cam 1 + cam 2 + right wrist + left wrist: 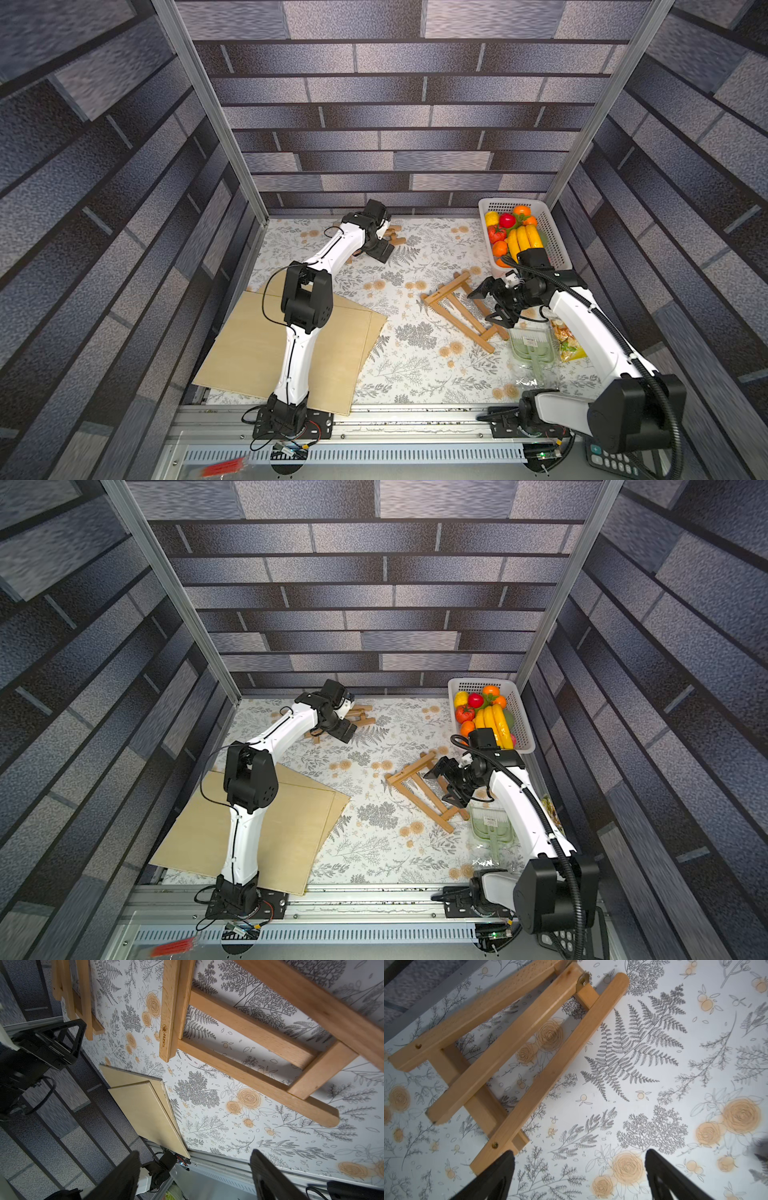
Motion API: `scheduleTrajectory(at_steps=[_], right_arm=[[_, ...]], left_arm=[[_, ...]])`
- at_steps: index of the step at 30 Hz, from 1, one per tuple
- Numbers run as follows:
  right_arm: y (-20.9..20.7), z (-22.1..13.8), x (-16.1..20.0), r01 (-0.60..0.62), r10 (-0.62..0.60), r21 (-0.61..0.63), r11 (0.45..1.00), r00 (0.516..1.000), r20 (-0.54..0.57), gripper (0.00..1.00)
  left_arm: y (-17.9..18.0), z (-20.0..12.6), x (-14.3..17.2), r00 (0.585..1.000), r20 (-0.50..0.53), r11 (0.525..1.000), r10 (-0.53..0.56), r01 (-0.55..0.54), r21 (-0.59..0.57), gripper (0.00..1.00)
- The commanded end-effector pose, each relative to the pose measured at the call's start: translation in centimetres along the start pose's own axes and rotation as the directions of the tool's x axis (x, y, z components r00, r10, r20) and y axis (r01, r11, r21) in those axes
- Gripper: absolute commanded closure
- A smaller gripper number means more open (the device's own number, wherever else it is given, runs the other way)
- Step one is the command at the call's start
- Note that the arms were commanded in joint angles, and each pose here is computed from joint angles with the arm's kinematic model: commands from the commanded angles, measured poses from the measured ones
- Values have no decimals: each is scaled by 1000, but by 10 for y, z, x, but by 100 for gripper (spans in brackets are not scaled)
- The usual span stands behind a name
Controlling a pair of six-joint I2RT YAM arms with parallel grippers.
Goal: Assemble the easel
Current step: Pick up the easel at the center of the board.
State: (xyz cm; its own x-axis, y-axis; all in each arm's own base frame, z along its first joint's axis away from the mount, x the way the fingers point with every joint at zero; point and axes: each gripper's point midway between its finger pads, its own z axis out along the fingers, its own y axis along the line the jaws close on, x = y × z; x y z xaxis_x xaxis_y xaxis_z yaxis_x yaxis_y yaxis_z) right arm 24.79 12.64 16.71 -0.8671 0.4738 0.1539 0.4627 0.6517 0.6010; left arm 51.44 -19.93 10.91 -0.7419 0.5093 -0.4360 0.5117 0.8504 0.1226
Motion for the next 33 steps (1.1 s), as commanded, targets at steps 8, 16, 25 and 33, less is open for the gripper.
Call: scheduleTrajectory(at_steps=[8, 16, 25, 33], right_arm=[[8, 8, -3, 22, -22, 11, 1000, 998, -64, 16], [15, 16, -22, 27, -24, 34, 999, 998, -60, 15], [26, 18, -33, 32, -30, 30, 999, 998, -50, 15], [28, 18, -35, 30, -29, 23, 999, 999, -34, 16]], left_arm=[[31, 42, -20, 1000, 24, 999, 11, -10, -30, 2], [23, 62, -4, 1000, -28, 1000, -1, 1, 14, 8], [24, 85, 12, 996, -72, 998, -50, 54, 42, 15], [16, 86, 20, 992, -101, 994, -71, 79, 75, 29]])
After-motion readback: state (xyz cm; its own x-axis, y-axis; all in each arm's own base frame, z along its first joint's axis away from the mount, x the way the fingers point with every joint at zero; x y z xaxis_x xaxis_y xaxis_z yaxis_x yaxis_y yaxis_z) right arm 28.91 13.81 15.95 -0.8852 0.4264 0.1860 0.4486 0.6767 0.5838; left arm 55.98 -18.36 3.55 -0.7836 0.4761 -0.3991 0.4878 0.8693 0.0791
